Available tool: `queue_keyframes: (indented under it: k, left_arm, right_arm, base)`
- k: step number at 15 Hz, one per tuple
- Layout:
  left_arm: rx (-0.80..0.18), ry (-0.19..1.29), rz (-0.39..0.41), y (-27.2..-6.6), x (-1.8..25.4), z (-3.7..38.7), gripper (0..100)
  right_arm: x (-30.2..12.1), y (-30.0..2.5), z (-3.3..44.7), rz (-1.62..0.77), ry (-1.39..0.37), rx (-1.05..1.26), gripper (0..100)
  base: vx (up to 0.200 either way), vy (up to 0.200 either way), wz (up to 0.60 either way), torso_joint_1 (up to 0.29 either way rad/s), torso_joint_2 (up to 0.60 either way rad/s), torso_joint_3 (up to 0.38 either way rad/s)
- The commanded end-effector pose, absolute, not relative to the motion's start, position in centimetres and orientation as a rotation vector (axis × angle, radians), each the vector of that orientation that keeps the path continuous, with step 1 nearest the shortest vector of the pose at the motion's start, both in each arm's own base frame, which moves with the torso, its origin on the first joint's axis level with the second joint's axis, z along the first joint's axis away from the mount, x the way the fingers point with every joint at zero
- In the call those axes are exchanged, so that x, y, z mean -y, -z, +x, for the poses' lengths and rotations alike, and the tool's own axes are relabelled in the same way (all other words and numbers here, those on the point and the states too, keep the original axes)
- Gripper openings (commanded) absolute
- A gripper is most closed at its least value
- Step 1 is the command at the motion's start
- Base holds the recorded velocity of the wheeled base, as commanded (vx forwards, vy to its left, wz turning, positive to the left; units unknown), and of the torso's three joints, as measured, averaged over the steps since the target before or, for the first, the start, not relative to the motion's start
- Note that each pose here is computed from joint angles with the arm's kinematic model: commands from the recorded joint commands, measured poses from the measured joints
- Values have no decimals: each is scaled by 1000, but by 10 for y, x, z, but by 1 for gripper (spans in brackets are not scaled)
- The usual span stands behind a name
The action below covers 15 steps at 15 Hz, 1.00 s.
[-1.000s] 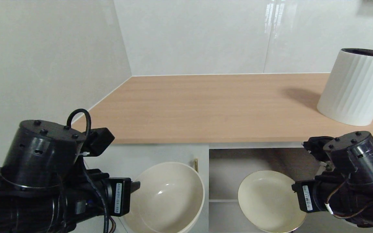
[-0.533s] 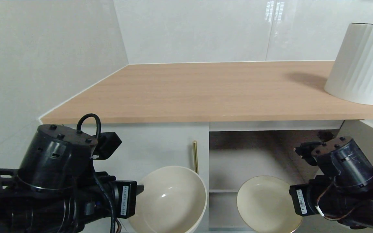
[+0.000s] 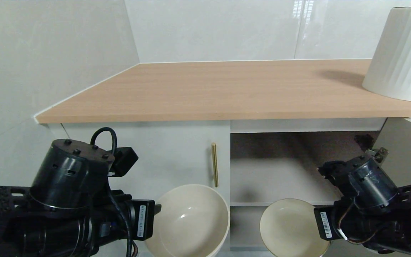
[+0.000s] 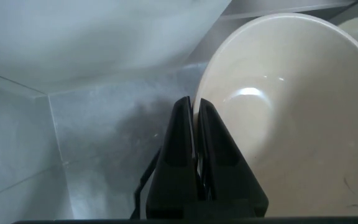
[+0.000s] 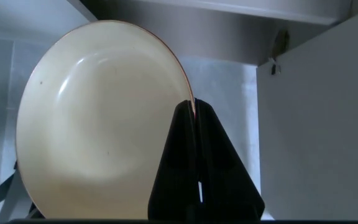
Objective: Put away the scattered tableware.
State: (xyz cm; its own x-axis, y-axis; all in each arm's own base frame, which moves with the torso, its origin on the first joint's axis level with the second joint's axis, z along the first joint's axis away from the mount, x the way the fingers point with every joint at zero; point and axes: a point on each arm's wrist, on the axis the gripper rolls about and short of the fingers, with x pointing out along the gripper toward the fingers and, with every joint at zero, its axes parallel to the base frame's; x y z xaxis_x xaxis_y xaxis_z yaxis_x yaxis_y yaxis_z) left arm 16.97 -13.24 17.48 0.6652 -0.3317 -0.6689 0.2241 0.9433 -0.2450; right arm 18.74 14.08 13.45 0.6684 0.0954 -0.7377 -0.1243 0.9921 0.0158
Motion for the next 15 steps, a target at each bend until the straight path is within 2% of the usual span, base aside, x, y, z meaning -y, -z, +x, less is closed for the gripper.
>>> queue_keyframes:
  k: [1, 3, 5, 8, 11, 15]
  left_arm:
    - [-783, 315, -145, -174, 133, 170, 0]
    - [-782, 315, -146, -175, 133, 170, 0]
    - [-786, 314, -142, -174, 133, 171, 0]
    - [-770, 319, -147, -175, 134, 171, 0]
    - [-721, 333, -168, -182, 134, 172, 0]
    - [-718, 339, -141, -181, 134, 173, 0]
  right_arm:
    - [-142, -130, 189, -44, -119, -845, 0]
    - [-142, -128, 188, -48, -120, -857, 0]
    - [-148, -106, 195, -55, -150, -928, 0]
    - [-154, -84, 208, -22, -153, -889, 0]
    - [-157, -87, 215, 21, -168, -819, 0]
    - [-161, -61, 247, 40, -124, -789, 0]
  base:
    - [0, 0, -600, -7, 7, 17]
    - [0, 0, 0, 0, 0, 0]
    - [0, 0, 0, 0, 0, 0]
    - [0, 0, 0, 0, 0, 0]
    - [0, 0, 0, 0, 0, 0]
    - [0, 0, 0, 0, 0, 0]
